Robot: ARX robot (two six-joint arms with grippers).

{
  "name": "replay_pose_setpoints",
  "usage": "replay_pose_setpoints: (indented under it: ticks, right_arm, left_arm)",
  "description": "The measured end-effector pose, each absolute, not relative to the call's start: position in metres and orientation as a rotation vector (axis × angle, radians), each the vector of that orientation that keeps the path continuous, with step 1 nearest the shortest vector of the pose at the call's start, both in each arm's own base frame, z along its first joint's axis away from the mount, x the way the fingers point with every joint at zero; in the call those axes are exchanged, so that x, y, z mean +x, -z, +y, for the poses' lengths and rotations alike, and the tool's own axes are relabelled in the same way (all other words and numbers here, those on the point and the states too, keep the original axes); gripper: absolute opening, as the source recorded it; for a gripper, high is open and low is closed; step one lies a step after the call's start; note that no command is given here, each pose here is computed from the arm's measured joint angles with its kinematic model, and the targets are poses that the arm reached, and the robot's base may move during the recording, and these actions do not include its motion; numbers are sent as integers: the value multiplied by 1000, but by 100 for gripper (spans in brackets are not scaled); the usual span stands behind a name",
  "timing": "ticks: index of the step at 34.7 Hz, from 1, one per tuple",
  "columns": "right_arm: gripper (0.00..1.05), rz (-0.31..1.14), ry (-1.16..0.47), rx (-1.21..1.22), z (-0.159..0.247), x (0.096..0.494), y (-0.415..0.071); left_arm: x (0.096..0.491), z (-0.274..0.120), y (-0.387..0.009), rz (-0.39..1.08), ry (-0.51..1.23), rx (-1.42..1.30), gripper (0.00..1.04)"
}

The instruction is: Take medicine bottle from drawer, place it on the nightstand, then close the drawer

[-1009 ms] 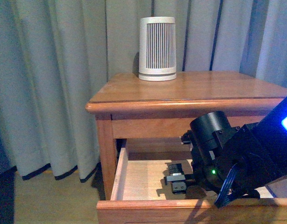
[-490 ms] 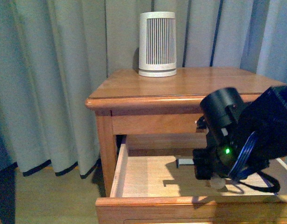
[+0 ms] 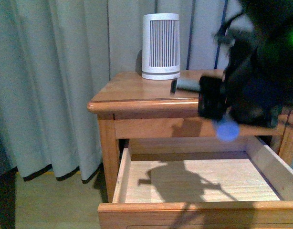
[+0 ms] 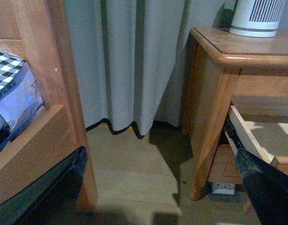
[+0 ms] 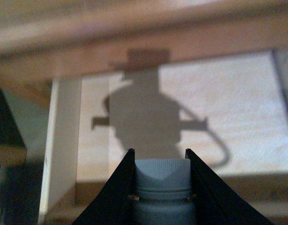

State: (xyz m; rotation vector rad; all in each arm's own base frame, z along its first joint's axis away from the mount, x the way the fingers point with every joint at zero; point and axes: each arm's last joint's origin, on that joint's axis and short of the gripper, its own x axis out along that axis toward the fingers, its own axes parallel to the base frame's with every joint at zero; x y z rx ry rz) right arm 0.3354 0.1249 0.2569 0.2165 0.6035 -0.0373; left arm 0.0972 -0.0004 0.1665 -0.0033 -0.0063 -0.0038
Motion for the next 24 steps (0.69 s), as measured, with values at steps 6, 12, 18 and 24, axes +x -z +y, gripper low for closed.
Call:
replay_pose_setpoints:
  ticks: [6, 12, 18, 24]
  right_arm:
    - [28, 364, 115, 147, 96, 358, -324]
    - [28, 274, 209, 89, 72, 404, -351]
    - [28, 317, 303, 89, 49, 467, -329]
    - [28, 401, 359, 95, 39, 500, -278]
  left_arm:
    - [97, 0, -167, -6, 4, -3, 98]
    - [97, 0, -167, -6, 4, -3, 98]
    - [97, 0, -167, -6, 4, -3, 98]
    - [97, 0, -167, -6, 4, -3, 98]
